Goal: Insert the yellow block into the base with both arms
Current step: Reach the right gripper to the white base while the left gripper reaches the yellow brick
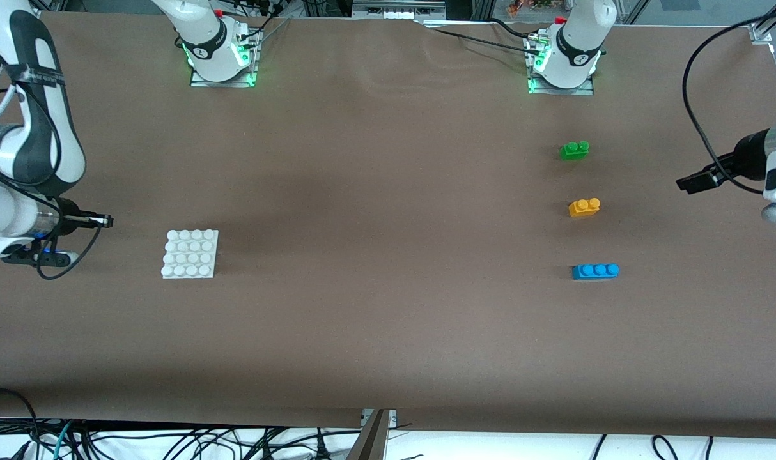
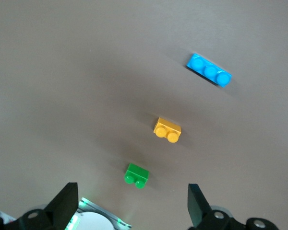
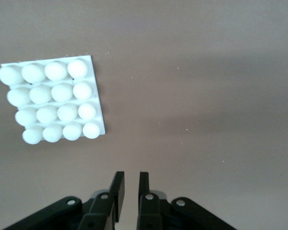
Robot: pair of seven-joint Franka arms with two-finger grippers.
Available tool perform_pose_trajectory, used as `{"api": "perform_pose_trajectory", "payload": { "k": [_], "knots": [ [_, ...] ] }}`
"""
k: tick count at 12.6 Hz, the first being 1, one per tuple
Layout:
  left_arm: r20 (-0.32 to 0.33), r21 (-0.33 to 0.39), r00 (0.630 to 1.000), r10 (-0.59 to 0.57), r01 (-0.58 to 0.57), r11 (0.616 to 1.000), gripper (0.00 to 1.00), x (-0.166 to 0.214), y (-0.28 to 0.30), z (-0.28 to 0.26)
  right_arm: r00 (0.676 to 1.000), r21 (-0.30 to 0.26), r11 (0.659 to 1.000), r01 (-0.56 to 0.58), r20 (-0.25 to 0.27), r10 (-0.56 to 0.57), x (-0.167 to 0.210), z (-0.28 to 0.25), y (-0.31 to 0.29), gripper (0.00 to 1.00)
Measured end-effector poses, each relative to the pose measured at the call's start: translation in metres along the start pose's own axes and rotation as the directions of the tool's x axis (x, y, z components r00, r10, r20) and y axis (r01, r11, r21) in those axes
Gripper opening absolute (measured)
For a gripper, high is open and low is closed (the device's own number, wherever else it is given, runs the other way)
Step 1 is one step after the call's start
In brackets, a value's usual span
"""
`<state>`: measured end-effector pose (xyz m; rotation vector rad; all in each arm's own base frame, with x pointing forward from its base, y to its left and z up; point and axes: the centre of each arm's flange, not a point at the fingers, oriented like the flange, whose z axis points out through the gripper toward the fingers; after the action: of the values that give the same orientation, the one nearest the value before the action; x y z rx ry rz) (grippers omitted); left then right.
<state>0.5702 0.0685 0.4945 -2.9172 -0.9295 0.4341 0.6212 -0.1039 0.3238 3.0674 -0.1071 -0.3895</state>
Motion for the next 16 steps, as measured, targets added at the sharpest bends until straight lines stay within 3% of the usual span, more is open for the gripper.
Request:
{"api": "perform_pose_trajectory", "payload": {
  "k": [3,6,10,16],
  "knots": [
    [0.048,0.023,0.99,-0.13,0.129,0.991,1.0,0.016,0.007,0.031,1.0,0.001,1.0,0.006,-0.008,-0.006,0.015,0.035,-0.002,0.13],
    [0.044,0.023,0.963,-0.265,0.264,0.964,1.0,0.025,0.012,0.068,1.0,0.002,1.0,0.014,-0.02,-0.014,0.03,0.072,-0.004,0.13],
    [0.015,0.003,0.871,-0.492,0.492,0.871,1.0,0.027,0.023,0.124,0.999,0.002,1.0,0.022,-0.035,-0.022,0.039,0.096,-0.008,0.13],
    [-0.02,-0.069,0.751,-0.66,0.657,0.751,1.0,-0.002,0.069,0.185,0.997,0.001,0.999,0.038,-0.063,-0.038,0.048,0.114,-0.019,0.13]
  ]
}}
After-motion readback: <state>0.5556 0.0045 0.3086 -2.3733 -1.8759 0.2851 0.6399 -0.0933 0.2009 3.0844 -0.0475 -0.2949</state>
